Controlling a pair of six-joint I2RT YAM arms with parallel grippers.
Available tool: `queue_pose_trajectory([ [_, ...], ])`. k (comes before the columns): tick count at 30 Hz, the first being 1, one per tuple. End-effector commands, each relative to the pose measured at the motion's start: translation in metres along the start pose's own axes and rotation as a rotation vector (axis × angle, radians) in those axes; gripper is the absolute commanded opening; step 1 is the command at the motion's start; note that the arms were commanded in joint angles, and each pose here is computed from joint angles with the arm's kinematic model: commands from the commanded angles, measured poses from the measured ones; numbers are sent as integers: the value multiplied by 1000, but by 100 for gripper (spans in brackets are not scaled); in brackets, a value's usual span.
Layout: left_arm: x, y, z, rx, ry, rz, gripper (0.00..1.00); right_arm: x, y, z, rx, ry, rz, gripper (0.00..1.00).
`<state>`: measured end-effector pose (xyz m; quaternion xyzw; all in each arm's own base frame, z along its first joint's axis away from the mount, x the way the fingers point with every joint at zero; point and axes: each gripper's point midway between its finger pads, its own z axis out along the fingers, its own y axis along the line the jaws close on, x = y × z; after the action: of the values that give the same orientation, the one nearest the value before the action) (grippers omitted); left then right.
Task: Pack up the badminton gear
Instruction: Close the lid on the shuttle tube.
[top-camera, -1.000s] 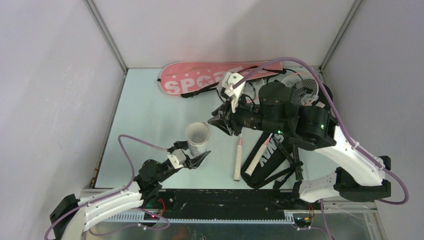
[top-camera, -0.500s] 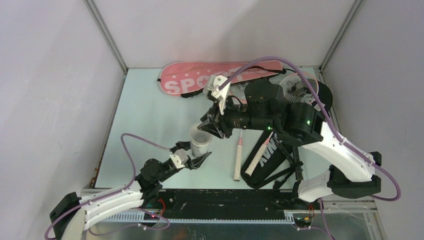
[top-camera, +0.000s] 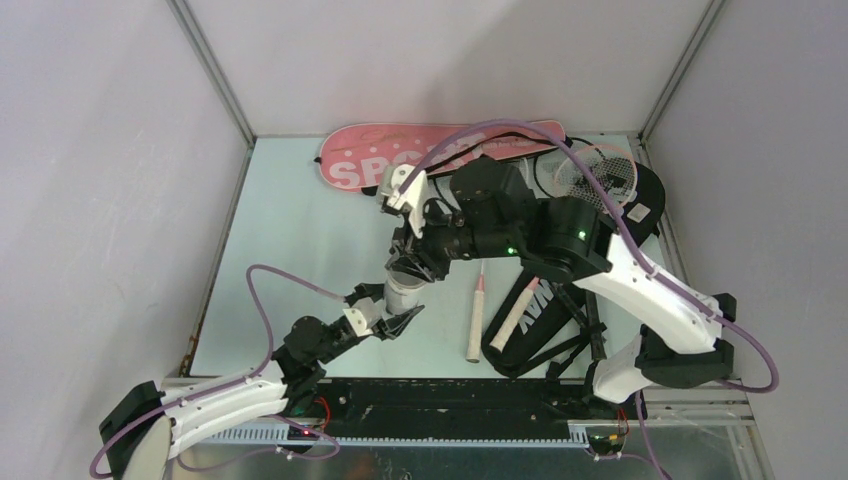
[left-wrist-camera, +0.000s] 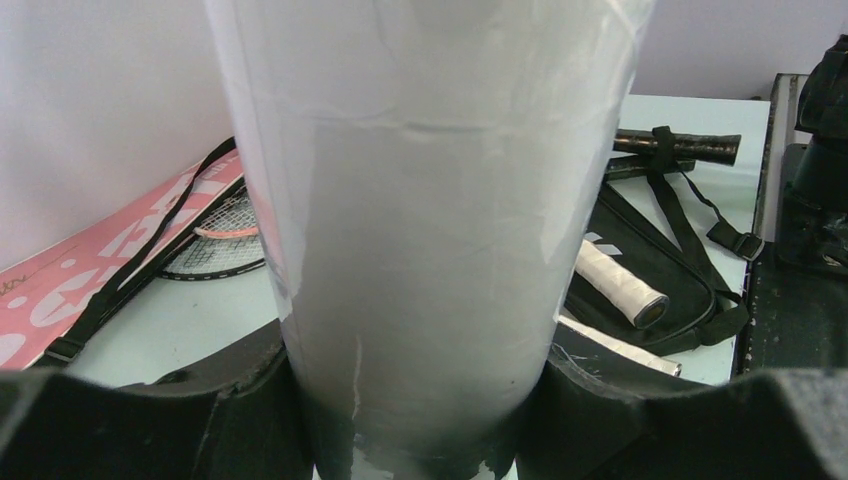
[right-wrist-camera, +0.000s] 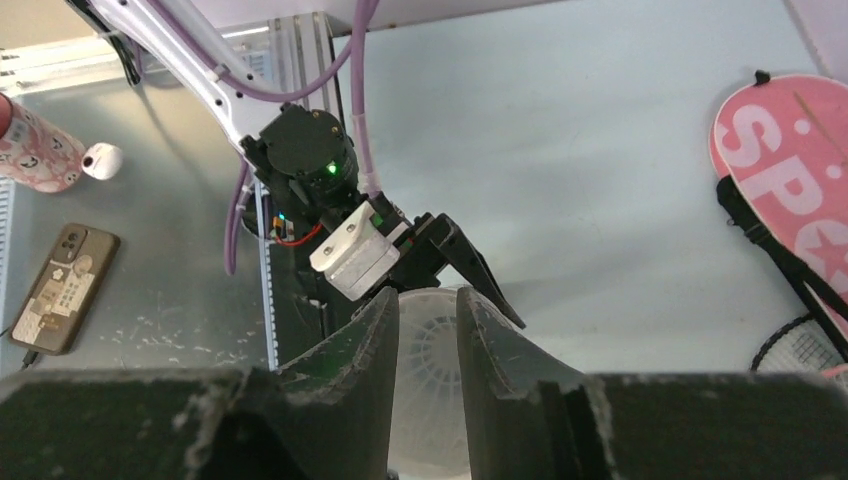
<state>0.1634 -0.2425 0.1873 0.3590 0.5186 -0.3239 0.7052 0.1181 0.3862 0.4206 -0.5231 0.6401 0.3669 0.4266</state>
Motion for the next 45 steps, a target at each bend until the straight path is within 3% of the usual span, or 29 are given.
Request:
queue_pose_trajectory([
  [1, -36, 4, 9, -1, -105, 28, 41, 3, -1, -1, -2, 39, -40, 31],
  [12, -39, 3, 6, 2, -122, 27, 41, 12, -5, -3, 27, 55, -33, 31],
  [18, -53, -5, 3, 40, -191, -11, 41, -16, 3, -6, -16, -155, -75, 32],
  [26, -77, -21, -6, 126, -296, -67, 41, -21, 23, -23, -130, -396, -120, 33],
  [45, -79, -20, -3, 120, -286, -90, 41, 14, 4, 2, -66, -243, -75, 30],
])
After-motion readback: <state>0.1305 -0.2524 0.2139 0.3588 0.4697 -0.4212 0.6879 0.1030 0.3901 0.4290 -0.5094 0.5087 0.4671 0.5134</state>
